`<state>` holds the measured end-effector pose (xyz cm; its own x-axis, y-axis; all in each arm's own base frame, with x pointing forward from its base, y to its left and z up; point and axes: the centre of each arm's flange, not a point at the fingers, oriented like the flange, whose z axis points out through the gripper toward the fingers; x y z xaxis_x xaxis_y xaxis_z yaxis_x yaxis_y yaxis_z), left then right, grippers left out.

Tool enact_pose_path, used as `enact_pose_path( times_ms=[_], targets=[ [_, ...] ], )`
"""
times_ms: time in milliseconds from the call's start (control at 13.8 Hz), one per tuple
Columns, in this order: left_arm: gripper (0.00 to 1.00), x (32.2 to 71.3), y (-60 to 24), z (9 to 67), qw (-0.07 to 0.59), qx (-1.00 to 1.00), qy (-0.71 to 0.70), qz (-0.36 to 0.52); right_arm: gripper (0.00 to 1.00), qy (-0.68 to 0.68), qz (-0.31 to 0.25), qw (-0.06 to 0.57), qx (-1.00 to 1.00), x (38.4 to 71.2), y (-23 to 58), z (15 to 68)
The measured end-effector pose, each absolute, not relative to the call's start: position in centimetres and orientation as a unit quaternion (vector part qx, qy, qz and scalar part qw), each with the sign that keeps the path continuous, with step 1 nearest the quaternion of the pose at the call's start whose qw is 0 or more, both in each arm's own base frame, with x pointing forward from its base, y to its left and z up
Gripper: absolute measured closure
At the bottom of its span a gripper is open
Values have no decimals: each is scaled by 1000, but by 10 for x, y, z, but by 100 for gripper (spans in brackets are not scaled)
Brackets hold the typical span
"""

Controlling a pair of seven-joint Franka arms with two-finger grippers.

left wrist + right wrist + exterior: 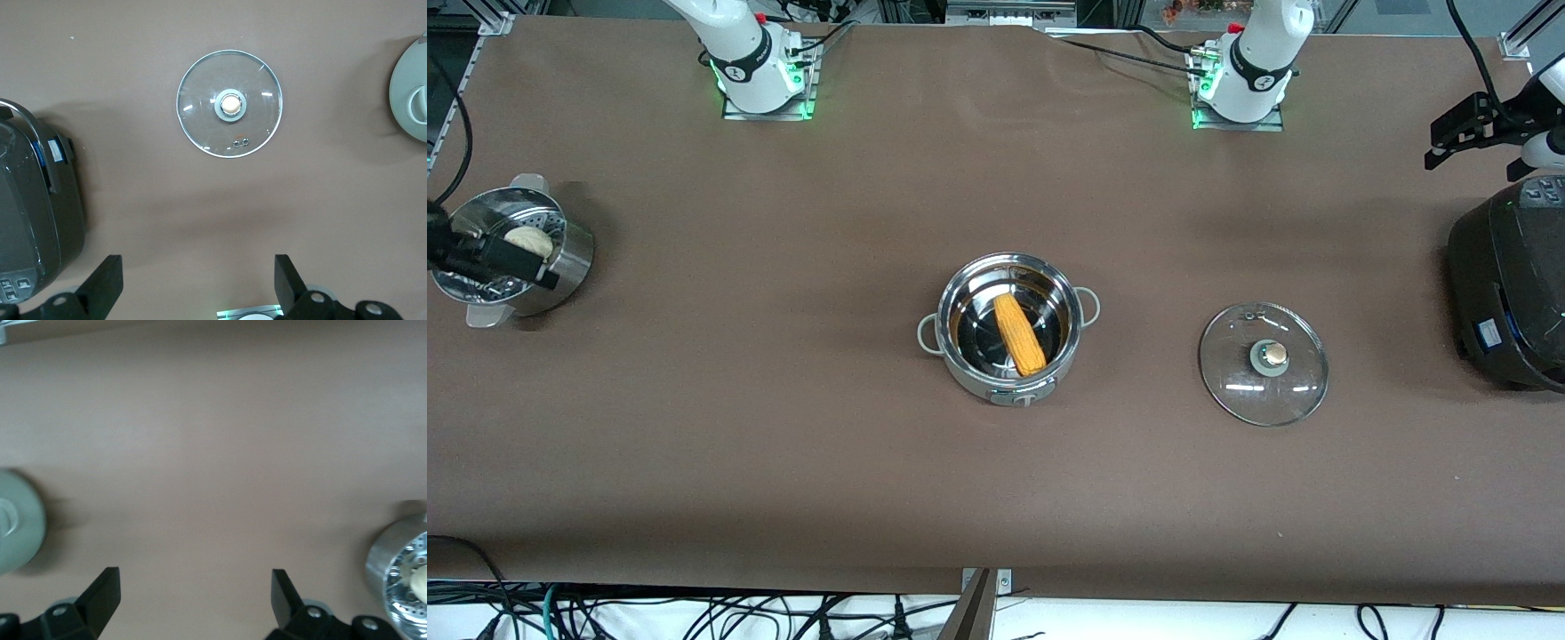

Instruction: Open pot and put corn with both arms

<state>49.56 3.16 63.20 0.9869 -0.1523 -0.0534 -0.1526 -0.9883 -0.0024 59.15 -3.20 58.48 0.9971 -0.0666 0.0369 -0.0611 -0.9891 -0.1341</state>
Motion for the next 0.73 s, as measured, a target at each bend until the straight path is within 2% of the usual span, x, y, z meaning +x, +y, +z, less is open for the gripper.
enact_pose_path(
  times_ms=[218,726],
  targets=[
    [0,496,32,632,3,-997,76,27,0,-16,-19,41,-999,566,21,595],
    [0,495,32,632,3,-997,76,29,0,-30,6,4,-1000,570,27,575]
  ],
)
